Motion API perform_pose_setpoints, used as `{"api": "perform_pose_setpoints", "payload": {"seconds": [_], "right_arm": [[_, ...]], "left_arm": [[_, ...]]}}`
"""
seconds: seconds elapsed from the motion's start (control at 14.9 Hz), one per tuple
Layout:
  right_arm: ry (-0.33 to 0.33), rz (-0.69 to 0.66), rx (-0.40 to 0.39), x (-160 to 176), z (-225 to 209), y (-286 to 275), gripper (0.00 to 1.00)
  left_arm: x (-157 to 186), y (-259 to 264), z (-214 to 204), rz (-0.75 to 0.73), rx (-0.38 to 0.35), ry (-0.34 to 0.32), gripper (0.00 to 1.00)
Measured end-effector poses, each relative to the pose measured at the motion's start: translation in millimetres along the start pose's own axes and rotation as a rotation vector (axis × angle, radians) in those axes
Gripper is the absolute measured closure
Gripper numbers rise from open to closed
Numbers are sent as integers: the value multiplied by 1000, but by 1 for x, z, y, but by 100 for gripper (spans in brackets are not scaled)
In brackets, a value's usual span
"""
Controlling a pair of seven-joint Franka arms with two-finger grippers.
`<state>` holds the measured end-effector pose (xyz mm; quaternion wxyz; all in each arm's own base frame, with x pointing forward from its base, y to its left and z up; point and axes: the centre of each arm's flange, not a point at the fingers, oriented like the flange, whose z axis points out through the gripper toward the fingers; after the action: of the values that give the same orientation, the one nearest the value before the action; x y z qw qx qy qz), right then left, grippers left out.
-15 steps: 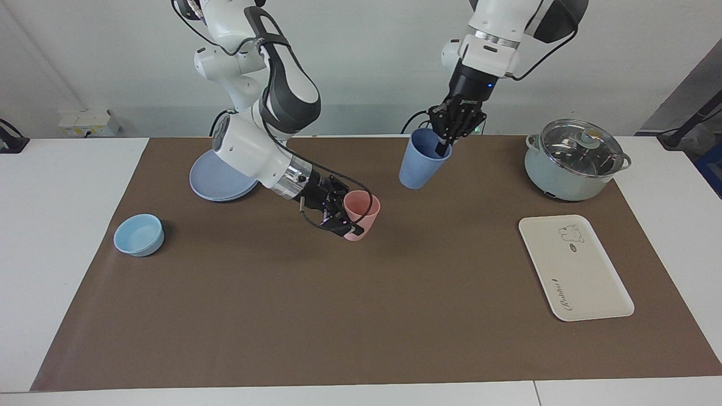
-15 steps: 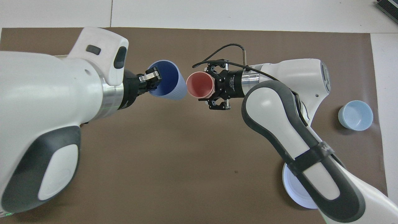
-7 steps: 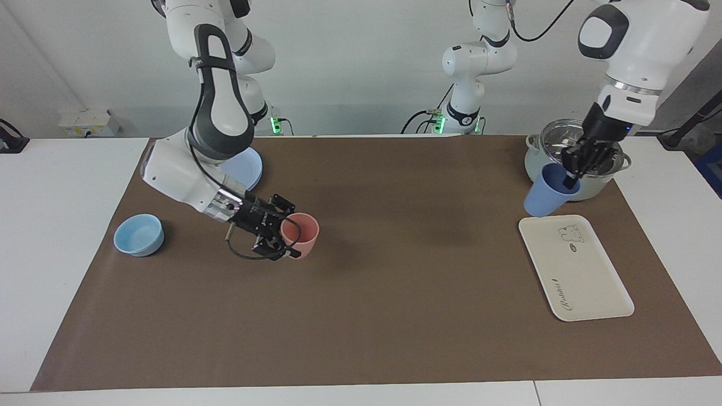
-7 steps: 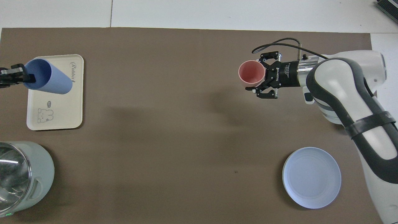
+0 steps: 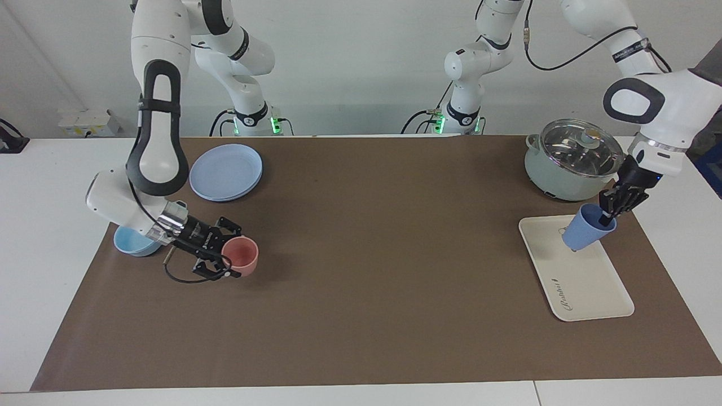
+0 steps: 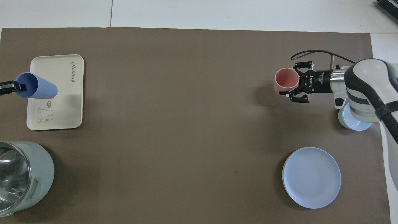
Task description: Place cup on tray
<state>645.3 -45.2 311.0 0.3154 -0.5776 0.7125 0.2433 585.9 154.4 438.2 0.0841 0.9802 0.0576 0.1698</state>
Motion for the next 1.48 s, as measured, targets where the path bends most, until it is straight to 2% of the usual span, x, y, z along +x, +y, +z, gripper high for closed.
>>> {"api": "perform_pose_setpoints", "payload": {"seconds": [0.27, 0.67, 0.74, 0.87, 1.01, 1.08, 1.28, 1.48], "right_arm": [[2, 39, 38, 40, -24, -6, 19], [11, 80, 66, 70, -38, -4, 19], [16, 85, 72, 73, -39, -4, 19], [34, 81, 94, 75, -39, -5, 19], [42, 74, 105, 74, -39, -6, 5], [48, 66, 106, 75, -40, -6, 1], [126, 7, 89, 82, -50, -6, 1], [226, -129, 91, 80, -66, -9, 1]], "left_arm": [[-26, 1, 36, 30, 5, -18, 95], [-33, -9, 59, 62, -35, -3, 94], [-33, -10, 61, 63, -34, -1, 88], [-33, -9, 63, 69, -34, -1, 67], [-29, -7, 59, 96, -38, 4, 46], [-24, -3, 54, 116, -45, 3, 33], [-4, 16, 20, 253, -25, -61, 2], [17, 45, -33, 348, 59, -186, 0]]}}
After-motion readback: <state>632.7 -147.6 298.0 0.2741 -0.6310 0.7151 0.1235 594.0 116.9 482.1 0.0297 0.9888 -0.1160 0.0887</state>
